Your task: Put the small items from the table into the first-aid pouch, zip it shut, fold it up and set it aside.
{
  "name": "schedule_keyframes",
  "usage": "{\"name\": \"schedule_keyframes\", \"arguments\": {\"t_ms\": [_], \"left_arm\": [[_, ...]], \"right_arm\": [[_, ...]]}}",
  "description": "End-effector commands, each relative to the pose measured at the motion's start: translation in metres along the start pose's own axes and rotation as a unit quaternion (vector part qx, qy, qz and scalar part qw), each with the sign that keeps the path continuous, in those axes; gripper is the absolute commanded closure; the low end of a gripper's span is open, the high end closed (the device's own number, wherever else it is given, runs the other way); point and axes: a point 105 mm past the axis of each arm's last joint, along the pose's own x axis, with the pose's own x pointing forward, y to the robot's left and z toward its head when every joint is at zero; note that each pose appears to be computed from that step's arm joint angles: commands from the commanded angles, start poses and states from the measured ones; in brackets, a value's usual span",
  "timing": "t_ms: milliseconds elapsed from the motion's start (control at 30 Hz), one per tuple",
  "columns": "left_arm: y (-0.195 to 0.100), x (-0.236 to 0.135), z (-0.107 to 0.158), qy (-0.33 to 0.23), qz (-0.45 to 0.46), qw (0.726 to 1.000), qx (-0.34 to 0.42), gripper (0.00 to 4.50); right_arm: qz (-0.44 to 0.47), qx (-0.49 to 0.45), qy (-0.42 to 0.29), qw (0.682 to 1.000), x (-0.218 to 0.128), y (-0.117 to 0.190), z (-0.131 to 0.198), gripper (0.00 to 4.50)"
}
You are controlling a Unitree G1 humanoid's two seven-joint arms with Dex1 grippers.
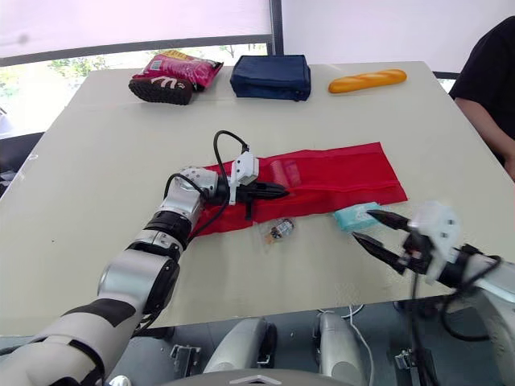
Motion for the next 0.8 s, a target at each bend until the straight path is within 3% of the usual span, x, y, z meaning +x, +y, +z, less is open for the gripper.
{"name": "schedule_keyframes", "arguments": {"t_ms": [33,100,300,667,800], "left_arm": [[0.003,-0.006,0.001,0.001,0.002,1.000,0.008,4.50],[0.003,-0.005,0.000,0.006,0.001,1.000,0.008,4.50],[0.004,-0.007,-0.001,0.012,0.000,1.000,0.009,4.50],[0.004,-0.003,-0.001,0.014,-0.005,1.000,0.011,4.50],[0.005,-0.002,0.000,0.016,-0.004,1.000,0.013,4.50]], "right_arm": [[0.000,-0.043,0.000,0.999,-0.050,-0.010,0.018,0.36],[0.004,-0.033,0.019,0.999,-0.072,-0.014,0.024,0.04],[0.025,0.000,0.059,0.998,-0.102,-0.011,0.048,0.04],[0.064,-0.032,0.068,0.995,-0.090,-0.005,0.066,0.04],[0.080,-0.051,0.061,0.994,-0.065,-0.004,0.054,0.04]]}}
